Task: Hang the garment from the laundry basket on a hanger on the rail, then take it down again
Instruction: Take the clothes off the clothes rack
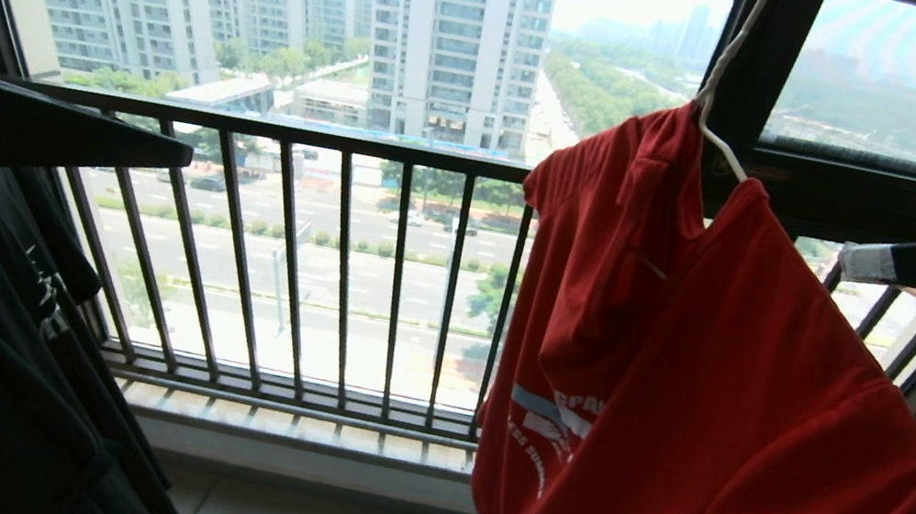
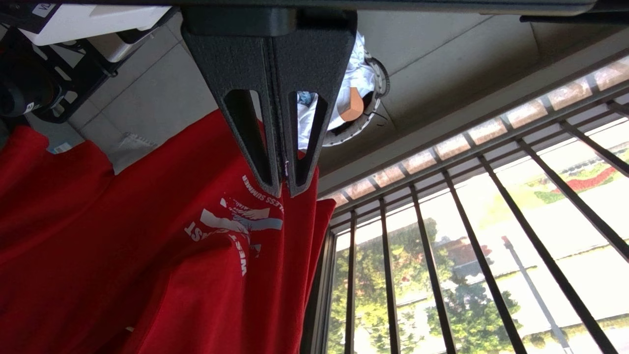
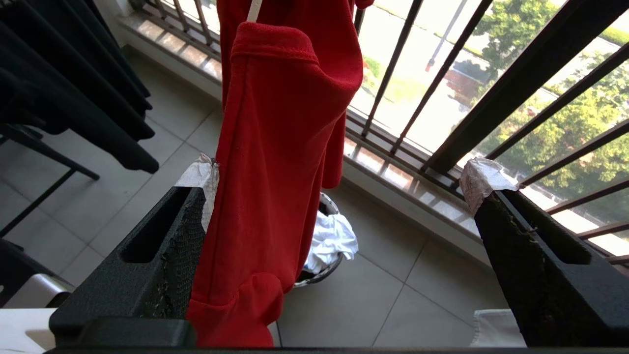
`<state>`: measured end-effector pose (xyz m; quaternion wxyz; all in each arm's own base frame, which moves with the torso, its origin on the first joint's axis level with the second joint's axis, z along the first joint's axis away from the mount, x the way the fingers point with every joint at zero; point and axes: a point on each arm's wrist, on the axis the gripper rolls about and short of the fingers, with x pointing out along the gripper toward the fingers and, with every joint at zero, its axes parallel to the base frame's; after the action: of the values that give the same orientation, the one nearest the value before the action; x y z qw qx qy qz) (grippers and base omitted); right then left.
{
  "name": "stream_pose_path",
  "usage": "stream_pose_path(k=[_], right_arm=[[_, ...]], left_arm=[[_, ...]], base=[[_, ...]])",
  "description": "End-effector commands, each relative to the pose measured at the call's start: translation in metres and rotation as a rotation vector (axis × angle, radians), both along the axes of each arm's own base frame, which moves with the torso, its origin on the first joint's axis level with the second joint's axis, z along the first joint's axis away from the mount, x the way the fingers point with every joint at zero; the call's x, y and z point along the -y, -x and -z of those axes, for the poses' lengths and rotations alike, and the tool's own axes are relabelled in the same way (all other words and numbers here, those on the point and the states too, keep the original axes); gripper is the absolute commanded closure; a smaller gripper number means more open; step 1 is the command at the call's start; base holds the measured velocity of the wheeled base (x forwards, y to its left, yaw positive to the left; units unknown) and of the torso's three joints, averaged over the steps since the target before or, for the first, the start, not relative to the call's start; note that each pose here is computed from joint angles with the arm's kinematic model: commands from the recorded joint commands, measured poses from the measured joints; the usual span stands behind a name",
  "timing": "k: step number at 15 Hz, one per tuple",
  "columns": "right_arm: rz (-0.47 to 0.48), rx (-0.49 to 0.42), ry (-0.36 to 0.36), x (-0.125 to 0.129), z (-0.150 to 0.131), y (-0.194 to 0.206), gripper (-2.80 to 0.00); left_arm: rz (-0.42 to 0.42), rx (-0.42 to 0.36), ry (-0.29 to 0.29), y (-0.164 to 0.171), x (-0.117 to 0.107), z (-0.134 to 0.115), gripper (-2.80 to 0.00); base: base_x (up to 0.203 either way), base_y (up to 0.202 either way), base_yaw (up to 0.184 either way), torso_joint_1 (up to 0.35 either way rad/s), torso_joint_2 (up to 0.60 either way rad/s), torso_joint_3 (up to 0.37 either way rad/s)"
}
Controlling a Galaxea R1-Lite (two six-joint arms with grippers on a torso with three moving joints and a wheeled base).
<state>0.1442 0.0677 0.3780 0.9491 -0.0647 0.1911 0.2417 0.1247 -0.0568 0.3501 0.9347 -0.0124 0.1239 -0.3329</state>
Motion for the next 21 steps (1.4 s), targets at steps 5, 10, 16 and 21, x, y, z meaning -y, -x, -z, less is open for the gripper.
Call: stream_pose_path(k=[5,10,16,21], right_arm=[[-0.075,-0.043,0.057,-0.023,0.011,-0.022,-2.80],[-0.126,0.020,0.021,-0.030,-0.001,-0.015,-2.80],[-0.190,0.025,0.070,-0.078,0.009,-0.029,-2.80],[-0.129,-0.004,0.161,-0.100,0.027,-0.038,-2.80]], left_arm=[[0.002,-0.017,-0.006,-0.005,0.002,0.002,0.00],[-0.002,-0.011,-0.007,-0.004,0.002,0.002,0.00],[-0.006,0.008,0.002,0.003,-0.001,-0.001,0.00],[-0.032,0.014,-0.002,0.004,-0.002,-0.002,0.00]], base=[[0.000,0.000,0.000,0.000,0.00,0.000],[0.000,0.000,0.000,0.000,0.00,0.000],[0.000,0.000,0.000,0.000,0.00,0.000],[0.000,0.000,0.000,0.000,0.00,0.000]])
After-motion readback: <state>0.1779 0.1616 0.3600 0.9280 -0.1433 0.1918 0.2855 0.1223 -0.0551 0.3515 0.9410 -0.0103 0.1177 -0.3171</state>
